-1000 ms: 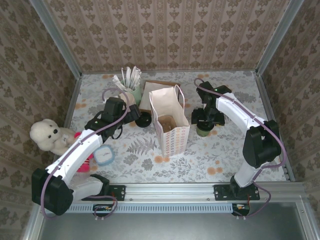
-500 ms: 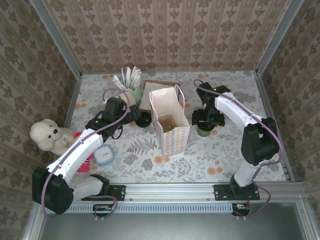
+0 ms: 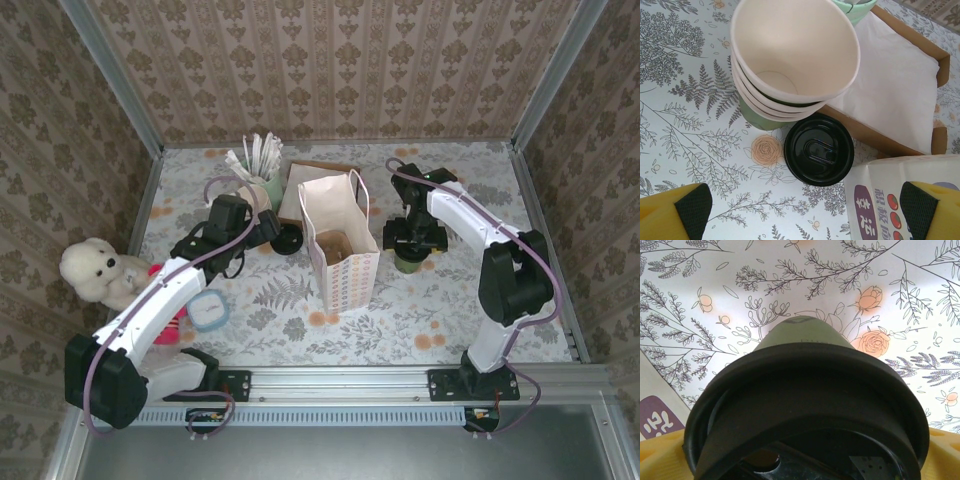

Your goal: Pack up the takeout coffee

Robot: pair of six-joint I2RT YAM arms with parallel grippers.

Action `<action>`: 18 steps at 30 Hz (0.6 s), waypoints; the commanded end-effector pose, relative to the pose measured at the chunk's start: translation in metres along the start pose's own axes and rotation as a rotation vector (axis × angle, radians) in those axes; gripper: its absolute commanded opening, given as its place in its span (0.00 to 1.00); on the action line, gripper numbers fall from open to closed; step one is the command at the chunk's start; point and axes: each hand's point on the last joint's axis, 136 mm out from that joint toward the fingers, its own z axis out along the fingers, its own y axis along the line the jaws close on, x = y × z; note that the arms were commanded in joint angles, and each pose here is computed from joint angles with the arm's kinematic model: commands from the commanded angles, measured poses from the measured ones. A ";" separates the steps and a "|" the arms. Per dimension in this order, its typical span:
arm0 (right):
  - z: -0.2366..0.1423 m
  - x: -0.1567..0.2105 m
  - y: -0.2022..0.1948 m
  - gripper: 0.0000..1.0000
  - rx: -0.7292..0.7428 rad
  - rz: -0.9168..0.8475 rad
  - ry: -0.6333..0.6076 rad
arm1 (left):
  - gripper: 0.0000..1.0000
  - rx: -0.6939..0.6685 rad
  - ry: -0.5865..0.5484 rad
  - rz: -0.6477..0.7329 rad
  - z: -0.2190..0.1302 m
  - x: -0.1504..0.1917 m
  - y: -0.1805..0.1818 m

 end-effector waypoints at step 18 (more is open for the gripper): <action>-0.033 0.014 -0.014 0.70 0.013 -0.067 -0.028 | 1.00 0.017 -0.021 0.013 -0.013 -0.009 -0.001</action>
